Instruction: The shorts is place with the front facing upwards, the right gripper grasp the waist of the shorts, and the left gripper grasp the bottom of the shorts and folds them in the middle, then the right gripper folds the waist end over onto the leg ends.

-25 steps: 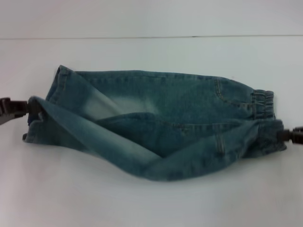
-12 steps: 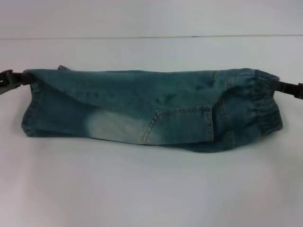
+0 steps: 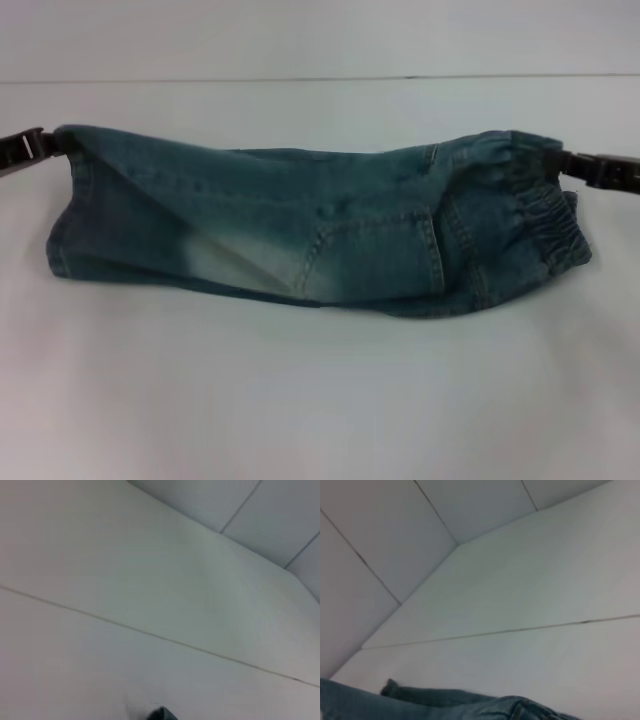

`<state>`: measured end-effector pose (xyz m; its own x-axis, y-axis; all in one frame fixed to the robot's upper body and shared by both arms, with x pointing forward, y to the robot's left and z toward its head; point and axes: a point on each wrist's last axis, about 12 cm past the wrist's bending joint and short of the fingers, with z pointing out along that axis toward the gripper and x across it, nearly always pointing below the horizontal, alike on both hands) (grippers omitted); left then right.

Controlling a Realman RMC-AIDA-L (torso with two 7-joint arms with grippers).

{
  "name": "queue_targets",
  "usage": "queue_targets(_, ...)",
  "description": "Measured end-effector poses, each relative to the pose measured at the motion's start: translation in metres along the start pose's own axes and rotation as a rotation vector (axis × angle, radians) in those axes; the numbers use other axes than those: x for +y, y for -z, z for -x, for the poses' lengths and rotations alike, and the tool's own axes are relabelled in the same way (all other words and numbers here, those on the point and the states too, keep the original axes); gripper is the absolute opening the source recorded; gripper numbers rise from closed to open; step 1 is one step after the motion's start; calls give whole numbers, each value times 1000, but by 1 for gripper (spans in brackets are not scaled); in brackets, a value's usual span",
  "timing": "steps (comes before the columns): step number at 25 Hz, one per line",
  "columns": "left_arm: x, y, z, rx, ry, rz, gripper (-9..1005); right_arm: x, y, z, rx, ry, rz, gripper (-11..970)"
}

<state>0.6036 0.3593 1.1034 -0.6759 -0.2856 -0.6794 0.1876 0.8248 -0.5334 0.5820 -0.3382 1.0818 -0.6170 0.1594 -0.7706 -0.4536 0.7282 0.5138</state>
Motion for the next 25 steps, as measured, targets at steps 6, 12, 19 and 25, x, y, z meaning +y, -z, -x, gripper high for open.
queue_targets(6,1,-13,7,-10,-60,94,5,-8,-4,5,0,21,-78,19)
queue_targets(12,-5,-28,7,6,-119,144,4,-13,-3,4,-20,29,-129,20)
queue_targets(19,-14,-33,8,18,-127,113,37,-11,-6,6,17,49,-120,31)
queue_targets(25,-10,-31,4,11,-110,128,131,-7,-14,7,53,66,-109,155)
